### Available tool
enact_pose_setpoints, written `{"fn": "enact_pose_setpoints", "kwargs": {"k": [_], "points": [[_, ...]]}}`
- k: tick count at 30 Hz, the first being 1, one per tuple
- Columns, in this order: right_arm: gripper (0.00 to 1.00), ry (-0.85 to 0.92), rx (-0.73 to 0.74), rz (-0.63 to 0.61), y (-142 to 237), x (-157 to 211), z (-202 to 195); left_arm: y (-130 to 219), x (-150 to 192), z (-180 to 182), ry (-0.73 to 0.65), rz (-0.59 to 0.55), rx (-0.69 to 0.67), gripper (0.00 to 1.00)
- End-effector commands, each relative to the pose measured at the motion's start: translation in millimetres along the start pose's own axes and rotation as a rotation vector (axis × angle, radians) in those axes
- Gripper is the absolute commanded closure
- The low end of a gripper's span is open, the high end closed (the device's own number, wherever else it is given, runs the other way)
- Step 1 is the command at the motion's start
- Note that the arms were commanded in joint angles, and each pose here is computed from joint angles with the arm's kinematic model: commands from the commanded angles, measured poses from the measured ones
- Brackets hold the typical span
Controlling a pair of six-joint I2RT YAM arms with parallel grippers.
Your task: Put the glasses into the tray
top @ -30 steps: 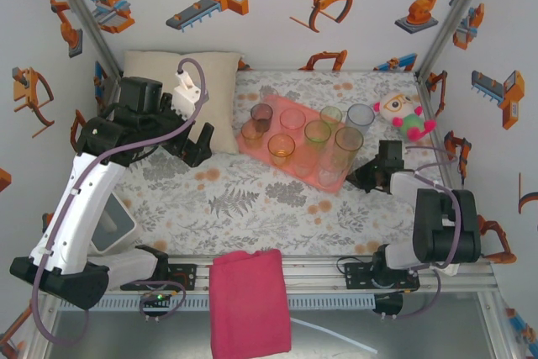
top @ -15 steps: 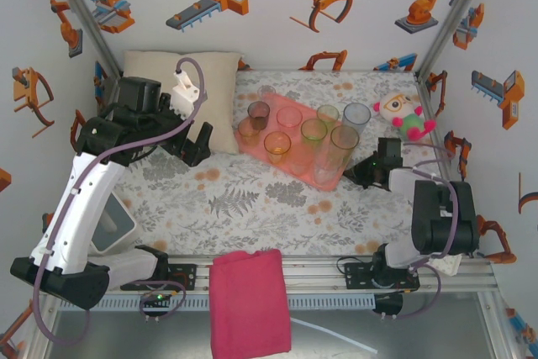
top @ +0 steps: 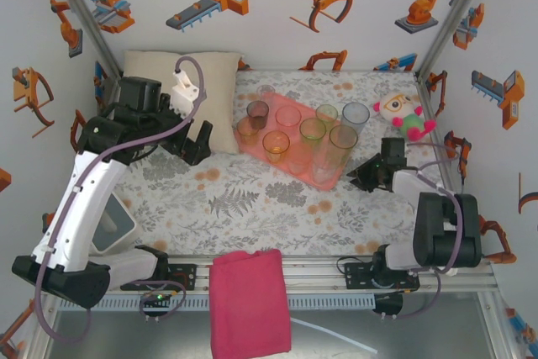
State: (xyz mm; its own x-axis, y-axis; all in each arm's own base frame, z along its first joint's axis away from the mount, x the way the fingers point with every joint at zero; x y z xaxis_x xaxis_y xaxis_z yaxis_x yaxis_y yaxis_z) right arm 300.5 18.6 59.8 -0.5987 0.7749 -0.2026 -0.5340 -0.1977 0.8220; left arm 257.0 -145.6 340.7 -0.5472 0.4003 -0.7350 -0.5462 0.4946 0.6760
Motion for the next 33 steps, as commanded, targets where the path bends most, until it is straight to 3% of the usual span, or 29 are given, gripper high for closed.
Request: {"fn": "enact_pose_setpoints", "kwargs": {"k": [1, 8, 18, 21, 23, 29, 33], "points": [[0.67, 0.030, 0.067, -0.037, 23, -7, -11, -5, 1, 0, 0.024, 0.004, 0.012, 0.03], [0.62, 0.128, 0.107, -0.154, 75, -23, -13, -20, 15, -1, 0.071, 0.064, 0.039, 0.03], [0.46, 0.383, 0.214, -0.385, 155, -59, 9, -40, 33, 28, 0.160, 0.048, -0.129, 0.03], [0.15, 0.421, 0.247, -0.443, 167, -68, 11, -45, 35, 43, 0.222, 0.028, -0.164, 0.03], [0.01, 0.437, 0.262, -0.464, 172, -72, 12, -46, 34, 56, 0.285, -0.002, -0.180, 0.03], [0.01, 0.460, 0.186, -0.617, 172, -75, 12, -39, 31, 109, 0.479, -0.193, -0.264, 0.03], [0.01, 0.592, 0.122, -0.731, 166, -68, 8, -43, 47, 137, 0.482, -0.302, -0.361, 0.03]]}}
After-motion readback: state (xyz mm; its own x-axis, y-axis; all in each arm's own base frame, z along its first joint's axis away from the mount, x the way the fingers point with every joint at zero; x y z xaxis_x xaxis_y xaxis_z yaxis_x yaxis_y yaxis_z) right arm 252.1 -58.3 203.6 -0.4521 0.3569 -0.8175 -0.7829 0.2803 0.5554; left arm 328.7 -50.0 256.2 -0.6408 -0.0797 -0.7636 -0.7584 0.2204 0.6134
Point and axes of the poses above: each hand's point on the last joint's axis, 136 mm out from that joint toward the fingers, its own y axis back along the fingers, its own z axis along the line the jaws close on, x = y × z, the point moved 3 cm from there along y, back along the fingers, and after that the axes turned 5 degrees about y, right-handed, at the moved point
